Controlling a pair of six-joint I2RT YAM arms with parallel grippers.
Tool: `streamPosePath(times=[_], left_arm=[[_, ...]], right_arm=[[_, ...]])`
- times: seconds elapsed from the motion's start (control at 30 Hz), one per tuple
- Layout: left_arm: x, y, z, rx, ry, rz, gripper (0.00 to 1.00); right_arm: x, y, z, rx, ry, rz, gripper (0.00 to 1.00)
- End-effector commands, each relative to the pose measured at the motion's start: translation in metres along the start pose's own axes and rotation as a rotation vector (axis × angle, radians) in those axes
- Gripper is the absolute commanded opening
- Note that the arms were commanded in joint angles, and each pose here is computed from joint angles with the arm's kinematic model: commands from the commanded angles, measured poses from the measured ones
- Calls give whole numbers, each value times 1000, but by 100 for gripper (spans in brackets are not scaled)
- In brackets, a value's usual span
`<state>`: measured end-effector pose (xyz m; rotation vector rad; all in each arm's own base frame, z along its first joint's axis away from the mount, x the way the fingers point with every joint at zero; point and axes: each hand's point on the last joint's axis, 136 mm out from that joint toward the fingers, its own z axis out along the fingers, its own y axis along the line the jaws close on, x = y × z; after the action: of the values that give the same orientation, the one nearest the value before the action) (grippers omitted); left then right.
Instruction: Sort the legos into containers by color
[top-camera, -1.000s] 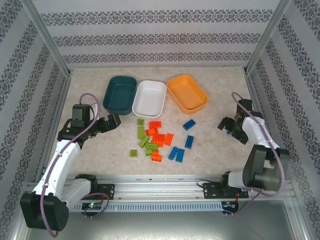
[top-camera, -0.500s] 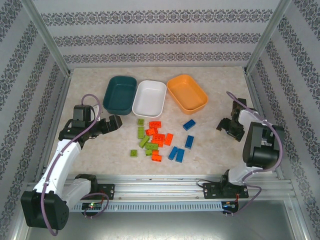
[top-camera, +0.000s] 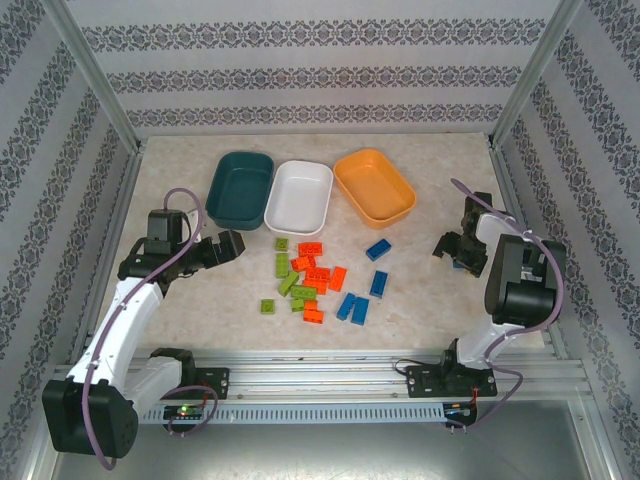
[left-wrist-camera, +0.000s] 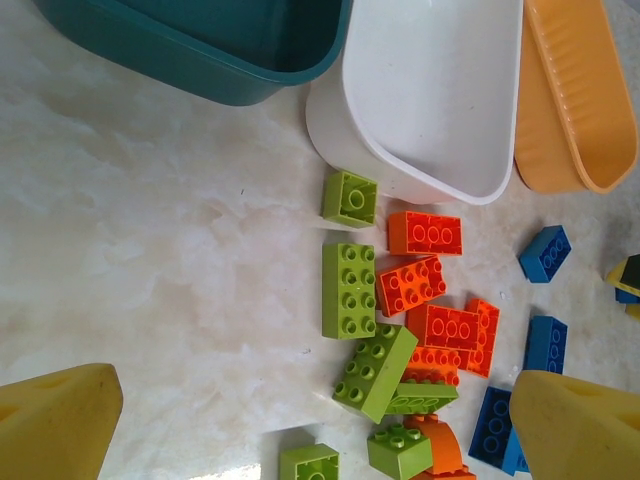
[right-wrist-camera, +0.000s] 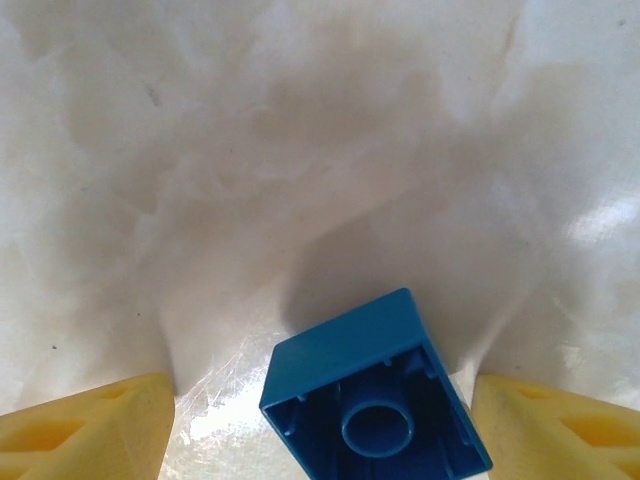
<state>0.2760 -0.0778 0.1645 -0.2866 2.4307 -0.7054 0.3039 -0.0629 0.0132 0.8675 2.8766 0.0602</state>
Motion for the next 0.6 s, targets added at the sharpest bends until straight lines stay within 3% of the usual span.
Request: streamPosePath(times=[0.0,0.3,0.57], left_arm=[[2,-2,2,12,4,16,100],[2,-1,3,6,5,12,100],[2,-1,2,4,4,8,100]], right_arm=[[-19,17,1,-80,-37,-21,78],[-10,46,-8,-232,4,-17,64],[0,62,-21,-201,-18,-76,63]])
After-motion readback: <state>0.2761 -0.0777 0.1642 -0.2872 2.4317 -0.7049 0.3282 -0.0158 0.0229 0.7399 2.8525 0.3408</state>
